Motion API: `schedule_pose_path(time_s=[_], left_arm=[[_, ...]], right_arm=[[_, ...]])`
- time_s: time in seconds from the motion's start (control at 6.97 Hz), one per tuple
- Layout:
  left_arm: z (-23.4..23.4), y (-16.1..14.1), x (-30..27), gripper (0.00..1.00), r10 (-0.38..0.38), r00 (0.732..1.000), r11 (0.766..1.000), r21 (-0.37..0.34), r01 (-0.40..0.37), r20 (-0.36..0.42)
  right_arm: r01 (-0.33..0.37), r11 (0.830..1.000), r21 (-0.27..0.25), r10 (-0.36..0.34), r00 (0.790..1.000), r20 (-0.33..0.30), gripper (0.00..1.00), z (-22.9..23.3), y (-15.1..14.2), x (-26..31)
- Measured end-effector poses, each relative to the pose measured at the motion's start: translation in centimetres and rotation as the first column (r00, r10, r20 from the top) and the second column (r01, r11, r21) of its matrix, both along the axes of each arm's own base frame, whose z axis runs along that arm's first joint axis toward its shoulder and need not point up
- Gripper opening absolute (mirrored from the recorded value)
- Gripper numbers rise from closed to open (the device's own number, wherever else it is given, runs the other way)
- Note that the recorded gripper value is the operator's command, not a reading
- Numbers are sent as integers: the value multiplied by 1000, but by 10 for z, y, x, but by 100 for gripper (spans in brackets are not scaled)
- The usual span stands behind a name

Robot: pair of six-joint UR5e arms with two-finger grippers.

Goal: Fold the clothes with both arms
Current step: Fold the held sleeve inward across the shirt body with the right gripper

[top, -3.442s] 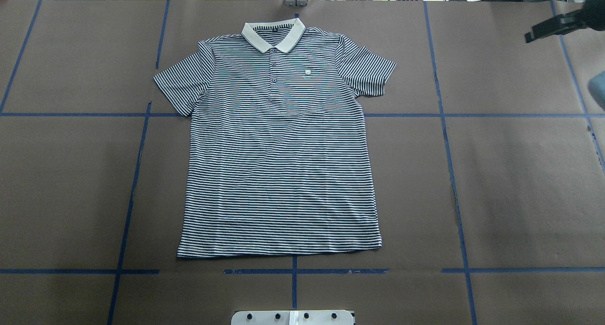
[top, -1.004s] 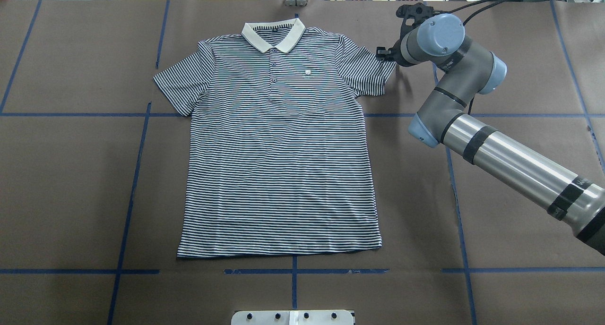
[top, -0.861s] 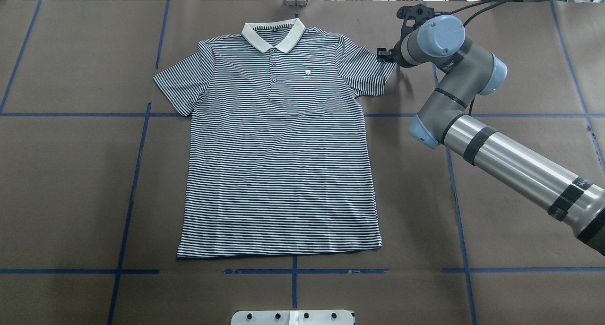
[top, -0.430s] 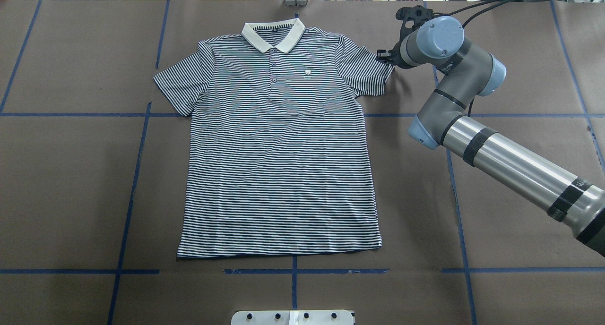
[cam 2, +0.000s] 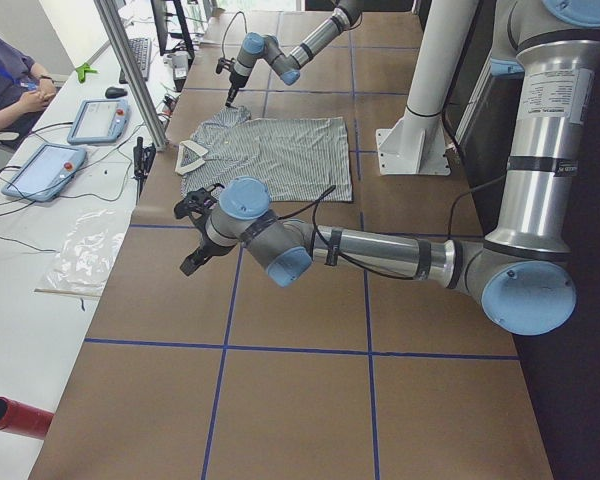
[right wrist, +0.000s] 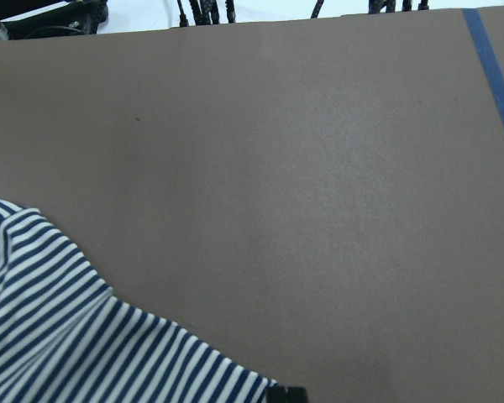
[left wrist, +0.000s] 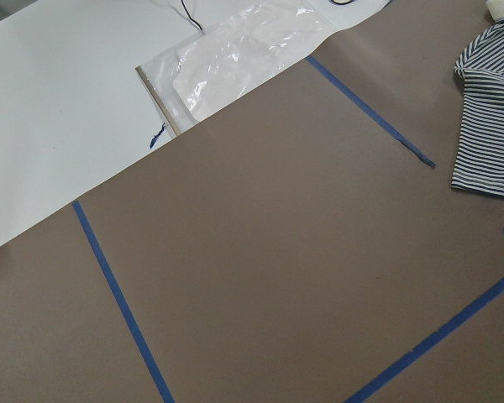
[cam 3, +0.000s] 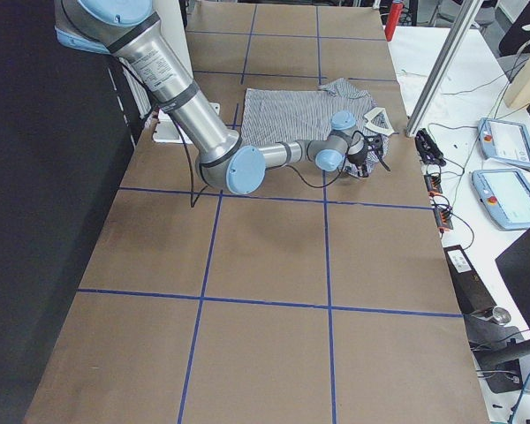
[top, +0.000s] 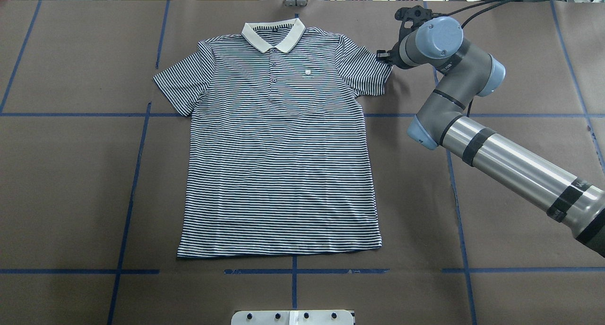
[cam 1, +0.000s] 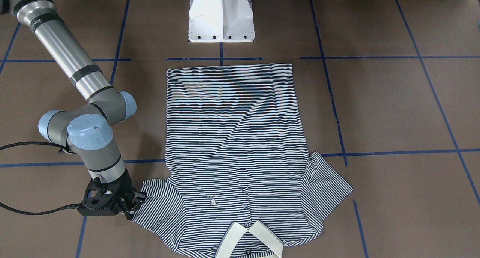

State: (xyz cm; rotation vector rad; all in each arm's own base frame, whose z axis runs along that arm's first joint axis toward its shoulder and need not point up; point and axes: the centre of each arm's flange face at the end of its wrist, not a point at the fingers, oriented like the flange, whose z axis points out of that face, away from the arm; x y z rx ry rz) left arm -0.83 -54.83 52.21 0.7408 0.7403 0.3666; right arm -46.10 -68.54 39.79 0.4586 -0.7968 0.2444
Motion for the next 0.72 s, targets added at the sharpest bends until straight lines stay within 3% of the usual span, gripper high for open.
schedule_pose_path(time_s=[0.29, 0.72], left_arm=[[0, 1, 0, 100, 0, 1000, 1000, 3, 0, 0], [1, 1, 0, 100, 0, 1000, 1000, 3, 0, 0]], right_arm=[[-31, 998, -47, 29, 999, -41, 0, -71, 9, -12], [-206, 971, -120, 196, 976, -93, 0, -192, 35, -109]])
